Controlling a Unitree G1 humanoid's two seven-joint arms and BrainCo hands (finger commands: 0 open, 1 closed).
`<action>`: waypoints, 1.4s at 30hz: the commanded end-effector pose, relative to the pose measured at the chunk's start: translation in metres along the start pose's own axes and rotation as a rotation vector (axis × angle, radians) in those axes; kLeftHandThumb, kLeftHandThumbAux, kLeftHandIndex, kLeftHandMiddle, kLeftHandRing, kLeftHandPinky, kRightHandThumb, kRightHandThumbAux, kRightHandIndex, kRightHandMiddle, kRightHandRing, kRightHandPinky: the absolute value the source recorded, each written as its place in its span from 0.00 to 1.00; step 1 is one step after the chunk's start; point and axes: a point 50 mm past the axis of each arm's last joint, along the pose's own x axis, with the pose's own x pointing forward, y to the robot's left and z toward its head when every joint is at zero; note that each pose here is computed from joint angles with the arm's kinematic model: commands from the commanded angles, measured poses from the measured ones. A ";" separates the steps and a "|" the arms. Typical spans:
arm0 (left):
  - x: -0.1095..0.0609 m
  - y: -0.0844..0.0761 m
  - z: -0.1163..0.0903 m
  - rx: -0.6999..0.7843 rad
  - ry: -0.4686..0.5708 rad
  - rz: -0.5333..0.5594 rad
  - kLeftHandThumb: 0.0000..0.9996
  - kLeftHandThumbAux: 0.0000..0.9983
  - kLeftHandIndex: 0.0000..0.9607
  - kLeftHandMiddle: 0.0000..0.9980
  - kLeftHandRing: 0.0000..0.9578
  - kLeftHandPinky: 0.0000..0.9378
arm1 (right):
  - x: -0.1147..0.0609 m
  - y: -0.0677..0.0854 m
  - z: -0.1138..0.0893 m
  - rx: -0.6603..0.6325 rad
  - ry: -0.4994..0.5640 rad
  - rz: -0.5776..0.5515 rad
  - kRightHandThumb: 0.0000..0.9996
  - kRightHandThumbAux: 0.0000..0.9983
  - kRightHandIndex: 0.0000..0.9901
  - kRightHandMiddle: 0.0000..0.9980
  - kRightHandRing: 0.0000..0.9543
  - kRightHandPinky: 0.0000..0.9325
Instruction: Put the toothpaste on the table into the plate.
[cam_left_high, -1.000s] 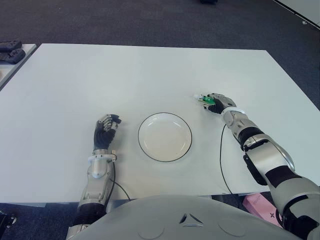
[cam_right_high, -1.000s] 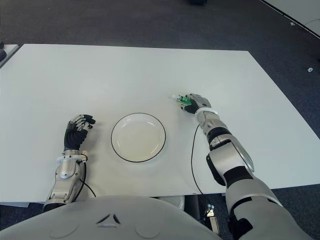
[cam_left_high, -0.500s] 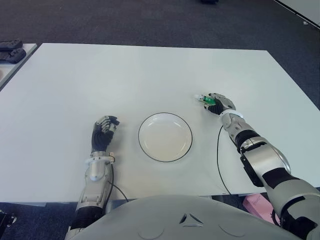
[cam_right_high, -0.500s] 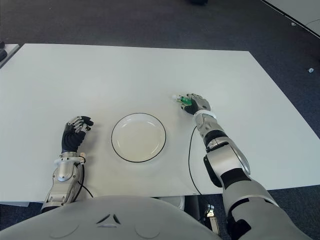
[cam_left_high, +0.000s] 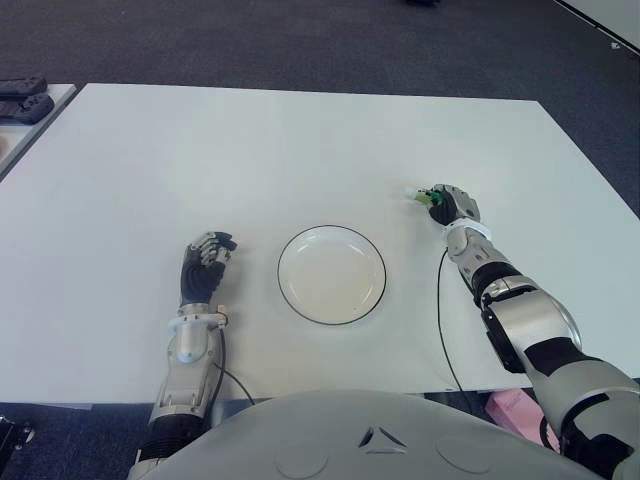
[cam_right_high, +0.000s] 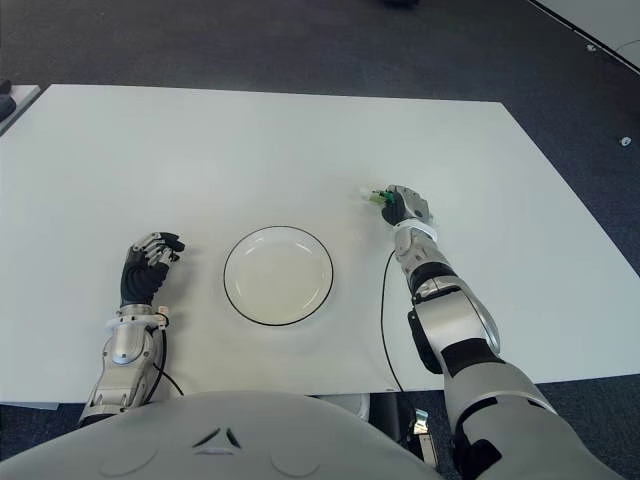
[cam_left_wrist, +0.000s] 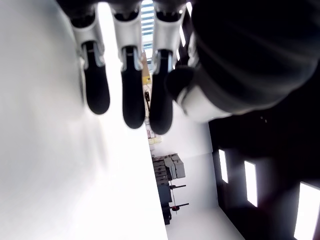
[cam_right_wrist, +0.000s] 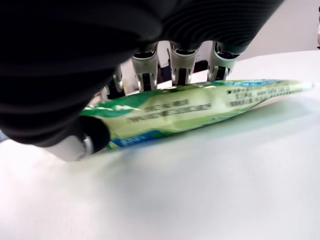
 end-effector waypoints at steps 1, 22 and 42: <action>-0.007 0.001 -0.011 0.003 0.080 -0.001 0.71 0.73 0.44 0.49 0.47 0.46 | -0.014 0.028 -0.016 -0.024 0.094 0.093 0.84 0.68 0.40 0.52 0.74 0.74; -0.007 0.001 -0.009 0.011 0.085 0.009 0.71 0.73 0.44 0.49 0.48 0.47 | -0.011 0.025 -0.004 0.010 0.081 0.022 0.95 0.66 0.42 0.45 0.56 0.68; -0.007 -0.001 -0.008 0.006 0.100 0.021 0.71 0.72 0.44 0.47 0.46 0.46 | -0.005 0.008 0.010 0.066 -0.030 -0.093 0.95 0.66 0.42 0.45 0.57 0.70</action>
